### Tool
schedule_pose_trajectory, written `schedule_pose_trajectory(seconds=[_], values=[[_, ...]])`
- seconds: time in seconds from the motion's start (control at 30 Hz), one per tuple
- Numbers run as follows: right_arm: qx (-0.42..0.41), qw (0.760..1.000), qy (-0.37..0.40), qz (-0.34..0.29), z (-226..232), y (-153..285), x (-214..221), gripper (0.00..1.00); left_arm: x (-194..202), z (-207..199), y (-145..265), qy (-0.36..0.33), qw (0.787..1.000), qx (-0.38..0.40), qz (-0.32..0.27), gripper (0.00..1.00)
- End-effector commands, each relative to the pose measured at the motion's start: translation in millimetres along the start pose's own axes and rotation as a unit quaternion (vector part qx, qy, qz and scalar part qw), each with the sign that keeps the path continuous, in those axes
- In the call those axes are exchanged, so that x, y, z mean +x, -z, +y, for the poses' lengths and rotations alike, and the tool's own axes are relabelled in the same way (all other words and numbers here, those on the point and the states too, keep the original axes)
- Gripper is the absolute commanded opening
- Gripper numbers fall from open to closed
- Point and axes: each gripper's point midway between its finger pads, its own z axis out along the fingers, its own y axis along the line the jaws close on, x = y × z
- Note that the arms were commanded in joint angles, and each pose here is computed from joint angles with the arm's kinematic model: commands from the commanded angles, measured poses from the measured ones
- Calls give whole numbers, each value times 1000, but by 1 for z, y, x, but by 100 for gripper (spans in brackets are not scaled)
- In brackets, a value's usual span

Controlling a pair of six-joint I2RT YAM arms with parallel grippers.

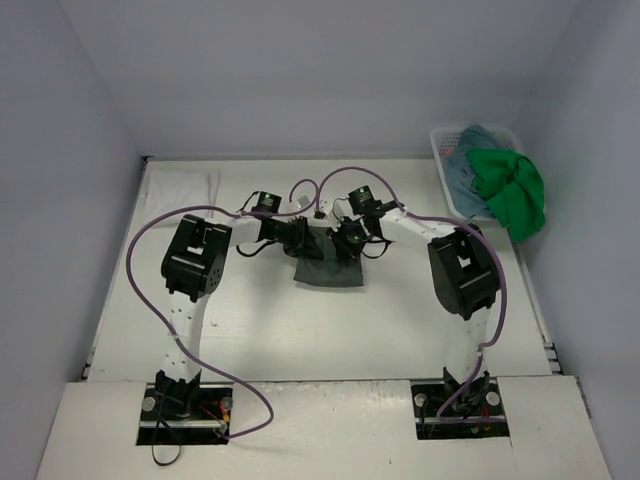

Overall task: Fold and stack the t-shirts
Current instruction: Neatly place the folded tshirt to the corner

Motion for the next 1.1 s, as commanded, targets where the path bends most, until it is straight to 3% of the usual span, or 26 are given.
schedule_pose_trajectory(seconds=[0.0,0.1,0.17,0.27,0.43,0.63,1.07], values=[[31,998,18,-51,-9,42,-33,0,23,74,23,24,988,-149,23,0],[37,997,17,-63,-13,57,-37,2,8,76,42,15,987,-158,7,0],[46,996,18,-75,-15,70,-42,16,3,81,53,11,985,-171,2,0],[64,994,13,-93,-23,91,-46,21,-8,80,68,0,983,-181,-7,0],[82,990,1,-115,-38,120,-44,16,-27,65,90,-32,982,-186,-28,0],[94,988,-19,-123,-51,139,-31,10,-38,59,118,-65,976,-207,-14,0],[92,986,-18,-136,-37,153,-29,6,-94,47,211,-156,940,-297,-67,0]])
